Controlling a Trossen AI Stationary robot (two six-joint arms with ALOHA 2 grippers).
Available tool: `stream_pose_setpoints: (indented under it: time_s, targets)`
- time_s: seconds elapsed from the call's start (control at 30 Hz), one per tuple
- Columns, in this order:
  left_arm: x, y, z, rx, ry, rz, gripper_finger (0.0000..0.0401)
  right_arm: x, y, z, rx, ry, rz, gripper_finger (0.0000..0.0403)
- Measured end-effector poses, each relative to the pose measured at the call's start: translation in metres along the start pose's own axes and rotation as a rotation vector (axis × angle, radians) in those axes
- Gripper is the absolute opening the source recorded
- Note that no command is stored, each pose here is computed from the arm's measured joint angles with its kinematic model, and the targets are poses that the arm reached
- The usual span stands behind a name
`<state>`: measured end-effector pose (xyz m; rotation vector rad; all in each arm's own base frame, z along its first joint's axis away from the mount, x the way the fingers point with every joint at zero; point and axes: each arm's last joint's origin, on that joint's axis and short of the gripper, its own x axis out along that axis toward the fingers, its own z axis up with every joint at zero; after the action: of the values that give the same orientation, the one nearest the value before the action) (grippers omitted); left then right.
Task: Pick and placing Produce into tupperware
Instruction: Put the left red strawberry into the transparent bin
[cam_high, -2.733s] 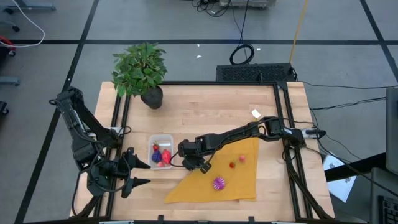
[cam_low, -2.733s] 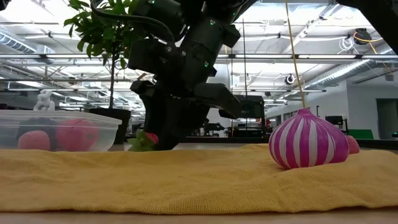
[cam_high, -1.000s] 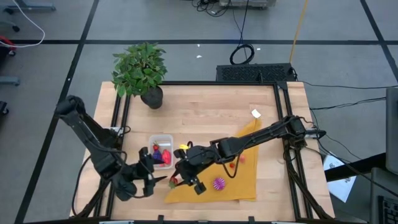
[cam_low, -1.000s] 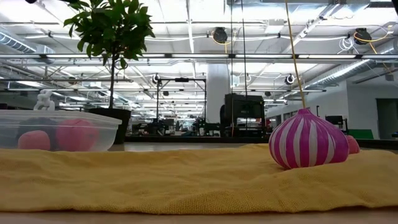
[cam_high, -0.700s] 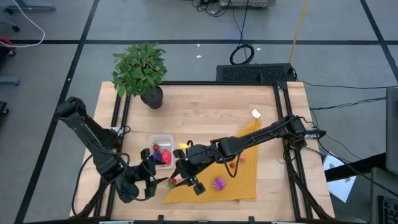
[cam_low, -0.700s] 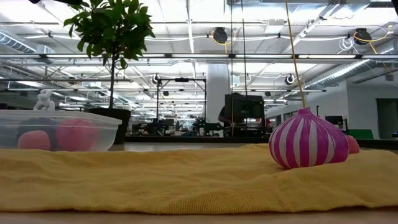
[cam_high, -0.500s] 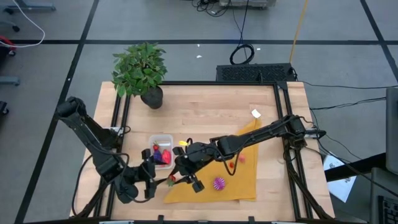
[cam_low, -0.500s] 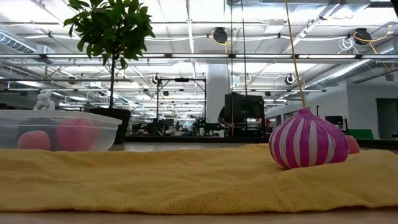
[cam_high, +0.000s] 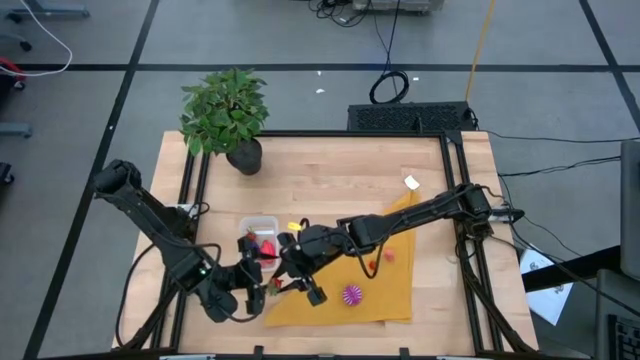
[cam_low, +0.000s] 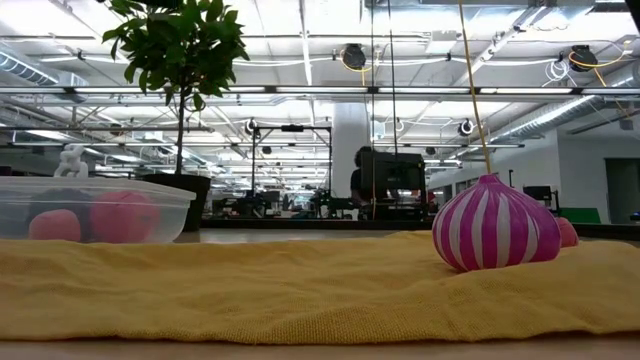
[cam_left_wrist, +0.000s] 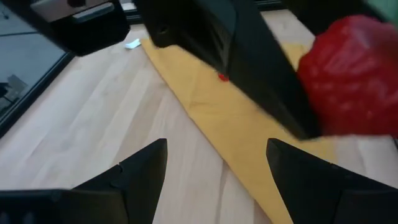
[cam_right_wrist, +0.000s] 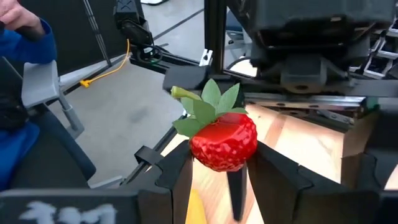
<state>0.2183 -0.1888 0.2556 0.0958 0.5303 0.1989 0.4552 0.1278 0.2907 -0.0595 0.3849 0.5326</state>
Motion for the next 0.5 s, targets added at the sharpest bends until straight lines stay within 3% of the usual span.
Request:
stream_pose_setpoints:
  time_s: [0.5]
  targets:
    - [-0.0017, -0.0064, 0.0096, 0.027, -0.072, -0.059, 0.0280, -0.0001, -0.0002, -0.0030, 0.008, 0.030, 0.000, 0.0134]
